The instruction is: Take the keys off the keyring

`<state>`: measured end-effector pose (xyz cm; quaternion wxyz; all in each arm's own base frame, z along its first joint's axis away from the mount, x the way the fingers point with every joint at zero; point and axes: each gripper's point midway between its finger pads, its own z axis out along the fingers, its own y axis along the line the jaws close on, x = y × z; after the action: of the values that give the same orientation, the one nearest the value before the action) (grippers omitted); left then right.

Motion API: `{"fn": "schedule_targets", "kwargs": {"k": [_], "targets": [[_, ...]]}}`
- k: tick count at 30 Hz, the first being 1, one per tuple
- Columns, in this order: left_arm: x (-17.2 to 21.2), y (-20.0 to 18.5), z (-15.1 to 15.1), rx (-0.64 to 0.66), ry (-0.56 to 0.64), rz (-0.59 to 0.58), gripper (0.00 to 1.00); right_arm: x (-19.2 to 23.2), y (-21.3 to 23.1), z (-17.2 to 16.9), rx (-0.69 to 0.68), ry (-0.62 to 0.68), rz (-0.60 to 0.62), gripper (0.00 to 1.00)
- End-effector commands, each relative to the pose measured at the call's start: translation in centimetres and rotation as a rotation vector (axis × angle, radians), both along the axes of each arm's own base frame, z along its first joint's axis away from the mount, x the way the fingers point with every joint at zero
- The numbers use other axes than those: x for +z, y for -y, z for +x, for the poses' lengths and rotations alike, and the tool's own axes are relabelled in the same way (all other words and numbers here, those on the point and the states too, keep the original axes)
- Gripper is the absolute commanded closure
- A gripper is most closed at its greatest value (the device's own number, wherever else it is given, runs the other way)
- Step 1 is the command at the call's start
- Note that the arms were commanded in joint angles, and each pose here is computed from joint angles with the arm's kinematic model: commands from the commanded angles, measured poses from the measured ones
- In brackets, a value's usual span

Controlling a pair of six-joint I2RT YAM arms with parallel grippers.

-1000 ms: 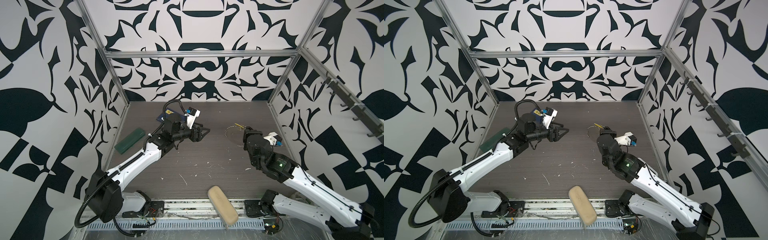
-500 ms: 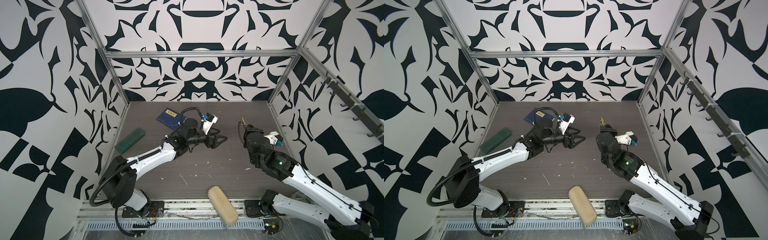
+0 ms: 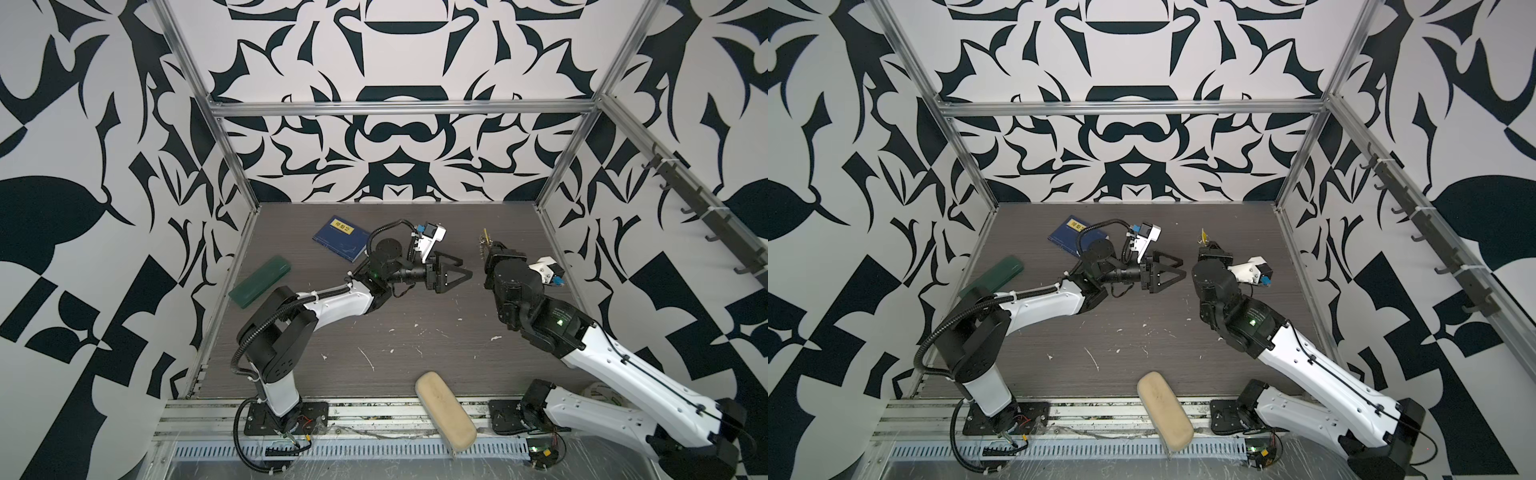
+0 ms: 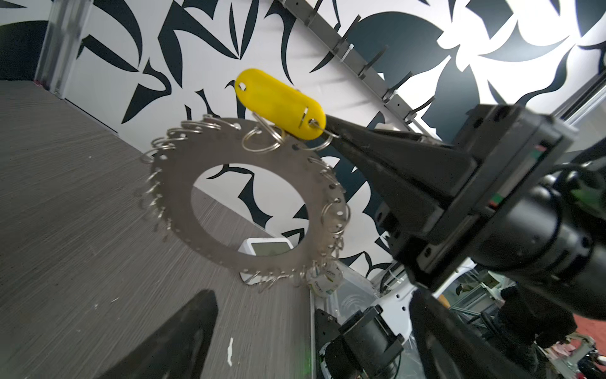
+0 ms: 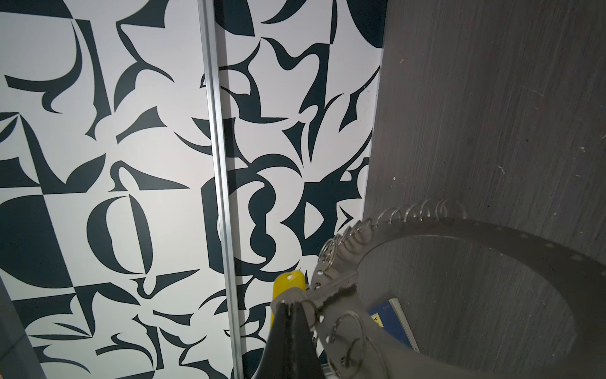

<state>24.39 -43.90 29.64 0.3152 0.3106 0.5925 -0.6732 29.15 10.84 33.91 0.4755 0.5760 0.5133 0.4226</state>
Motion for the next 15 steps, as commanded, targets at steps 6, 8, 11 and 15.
{"fn": "schedule_targets", "kwargs": {"k": [6, 8, 11, 15], "targets": [[3.5, -0.4, -0.8, -0.050, 0.014, -0.124, 0.02, 3.1, -1.9, 1.8, 0.044, 0.085, 0.120, 1.00], [3.6, -0.5, -0.7, -0.050, 0.011, -0.131, 0.02, 3.3, -2.3, 2.2, 0.060, 0.084, 0.130, 1.00], [3.6, -0.7, -0.7, -0.043, 0.016, -0.143, 0.02, 3.6, -3.1, 2.8, 0.085, 0.087, 0.154, 1.00], [3.3, -1.1, -0.2, -0.007, 0.030, -0.152, 0.03, 3.7, -3.7, 3.3, 0.112, 0.085, 0.185, 1.00]]}}
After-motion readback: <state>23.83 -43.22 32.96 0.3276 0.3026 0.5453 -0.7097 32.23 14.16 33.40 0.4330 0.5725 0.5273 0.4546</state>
